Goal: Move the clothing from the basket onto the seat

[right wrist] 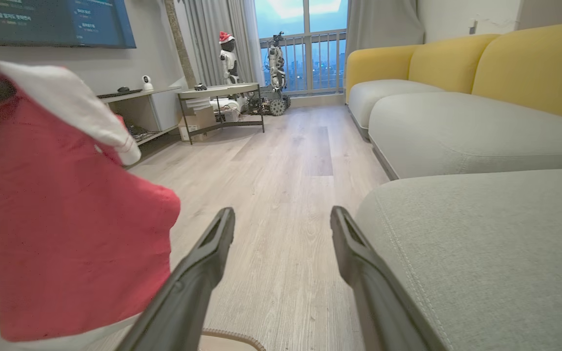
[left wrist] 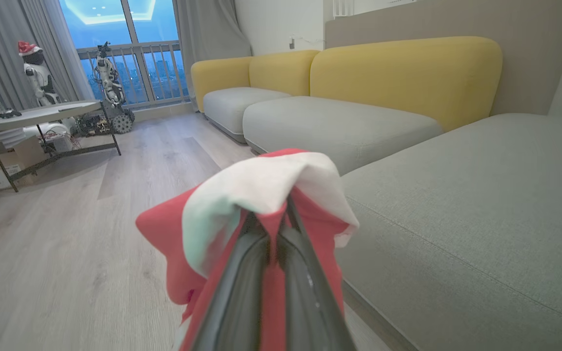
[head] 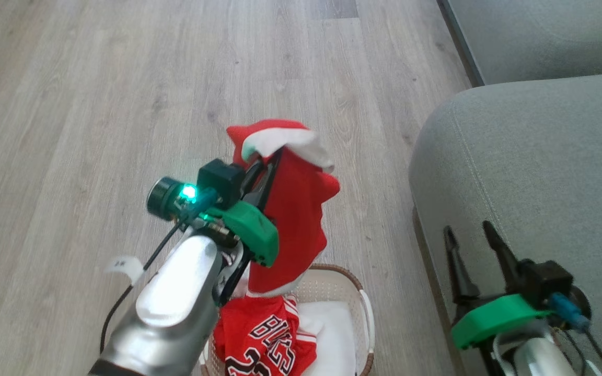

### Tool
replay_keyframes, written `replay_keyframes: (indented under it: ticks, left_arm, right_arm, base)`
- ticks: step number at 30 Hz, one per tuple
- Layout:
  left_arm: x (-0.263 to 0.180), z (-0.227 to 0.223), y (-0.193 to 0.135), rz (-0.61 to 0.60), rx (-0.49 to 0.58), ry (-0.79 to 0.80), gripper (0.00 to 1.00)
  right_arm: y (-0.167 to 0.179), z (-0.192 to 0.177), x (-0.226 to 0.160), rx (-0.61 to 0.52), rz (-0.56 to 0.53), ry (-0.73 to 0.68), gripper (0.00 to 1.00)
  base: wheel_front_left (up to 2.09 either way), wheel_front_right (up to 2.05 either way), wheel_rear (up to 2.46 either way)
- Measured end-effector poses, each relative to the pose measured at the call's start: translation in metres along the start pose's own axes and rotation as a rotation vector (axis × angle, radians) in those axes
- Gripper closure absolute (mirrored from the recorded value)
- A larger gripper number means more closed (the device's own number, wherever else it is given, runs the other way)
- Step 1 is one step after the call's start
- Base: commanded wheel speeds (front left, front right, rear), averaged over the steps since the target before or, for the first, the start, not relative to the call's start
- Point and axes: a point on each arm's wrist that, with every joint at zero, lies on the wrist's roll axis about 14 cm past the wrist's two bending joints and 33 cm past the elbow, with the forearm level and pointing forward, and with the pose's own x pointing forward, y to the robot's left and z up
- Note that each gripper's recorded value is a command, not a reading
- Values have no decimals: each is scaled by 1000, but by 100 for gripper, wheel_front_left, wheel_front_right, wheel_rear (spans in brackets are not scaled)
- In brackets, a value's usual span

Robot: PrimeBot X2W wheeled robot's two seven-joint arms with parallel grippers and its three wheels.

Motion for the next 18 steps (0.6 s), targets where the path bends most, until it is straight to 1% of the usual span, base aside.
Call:
replay_keyframes:
  ticks: [5, 9, 12, 18]
  left_arm:
    - [7, 19, -8, -35, 5, -41, 100]
    - [12, 30, -16, -65, 17, -63, 100]
    - [14, 36, -22, -88, 25, -77, 100]
    - [15, 50, -38, -137, 17, -114, 100]
  right_arm:
    - [21, -4, 0, -1, 63, 15, 0]
    - [35, -1, 9, -14, 110, 7, 0]
    - [40, 0, 16, -36, 131, 9, 0]
    - [45, -10, 25, -69, 158, 52, 0]
  base:
    - [0, 0, 0]
    - [0, 0, 0]
    - [0, 0, 0]
    - [0, 0, 0]
